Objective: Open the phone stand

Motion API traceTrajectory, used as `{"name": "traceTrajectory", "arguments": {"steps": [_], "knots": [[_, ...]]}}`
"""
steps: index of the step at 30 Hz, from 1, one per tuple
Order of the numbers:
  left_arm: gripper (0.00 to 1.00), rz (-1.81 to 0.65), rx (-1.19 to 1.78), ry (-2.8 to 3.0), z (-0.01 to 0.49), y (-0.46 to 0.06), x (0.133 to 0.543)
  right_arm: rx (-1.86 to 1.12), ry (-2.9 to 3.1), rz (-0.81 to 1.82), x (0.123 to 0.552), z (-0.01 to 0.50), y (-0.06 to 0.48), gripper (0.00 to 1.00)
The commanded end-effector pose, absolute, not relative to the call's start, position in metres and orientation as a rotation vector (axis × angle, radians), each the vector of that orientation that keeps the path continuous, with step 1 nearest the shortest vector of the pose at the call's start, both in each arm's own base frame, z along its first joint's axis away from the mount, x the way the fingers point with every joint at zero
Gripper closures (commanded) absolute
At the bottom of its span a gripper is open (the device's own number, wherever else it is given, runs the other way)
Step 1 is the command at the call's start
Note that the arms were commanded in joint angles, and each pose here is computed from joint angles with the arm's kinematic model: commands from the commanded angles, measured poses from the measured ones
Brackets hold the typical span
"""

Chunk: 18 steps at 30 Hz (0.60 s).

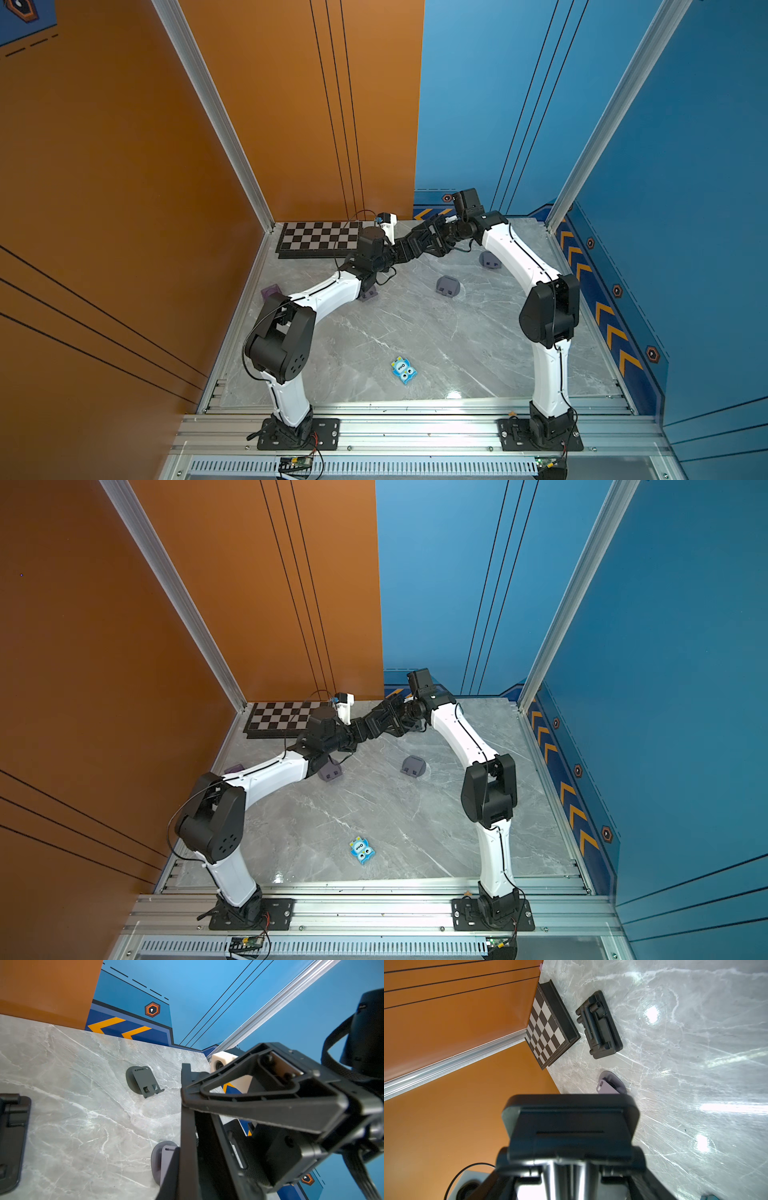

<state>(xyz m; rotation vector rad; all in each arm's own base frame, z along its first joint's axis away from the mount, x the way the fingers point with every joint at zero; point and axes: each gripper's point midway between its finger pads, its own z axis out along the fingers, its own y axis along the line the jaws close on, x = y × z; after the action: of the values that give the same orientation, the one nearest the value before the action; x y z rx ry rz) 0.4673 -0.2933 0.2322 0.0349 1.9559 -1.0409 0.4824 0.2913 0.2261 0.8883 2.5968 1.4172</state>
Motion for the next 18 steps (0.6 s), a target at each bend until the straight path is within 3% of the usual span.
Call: {"name": "traceTrajectory", "arguments": {"steps": [1, 4, 6, 8, 11, 18], "knots": [[1.00, -1.010, 0.042, 1.970, 0.226, -0.291, 0.474, 0.853, 2.574, 1.494, 0.482, 0.242, 0.300, 0.83], [1.00, -1.008, 0.048, 1.966, 0.227, -0.289, 0.475, 0.865, 2.588, 1.499, 0.478, 0.239, 0.301, 0.81], [1.00, -1.001, 0.052, 1.965, 0.227, -0.286, 0.476, 0.872, 2.594, 1.505, 0.476, 0.239, 0.302, 0.74], [1.00, -1.001, 0.070, 1.962, 0.228, -0.284, 0.475, 0.871, 2.598, 1.516, 0.474, 0.240, 0.303, 0.53], [1.00, -1.001, 0.125, 1.958, 0.228, -0.285, 0.471, 0.881, 2.610, 1.522, 0.469, 0.240, 0.302, 0.29], [1.00, -0.994, 0.179, 1.959, 0.225, -0.282, 0.462, 0.874, 2.630, 1.522, 0.452, 0.245, 0.301, 0.00]]}}
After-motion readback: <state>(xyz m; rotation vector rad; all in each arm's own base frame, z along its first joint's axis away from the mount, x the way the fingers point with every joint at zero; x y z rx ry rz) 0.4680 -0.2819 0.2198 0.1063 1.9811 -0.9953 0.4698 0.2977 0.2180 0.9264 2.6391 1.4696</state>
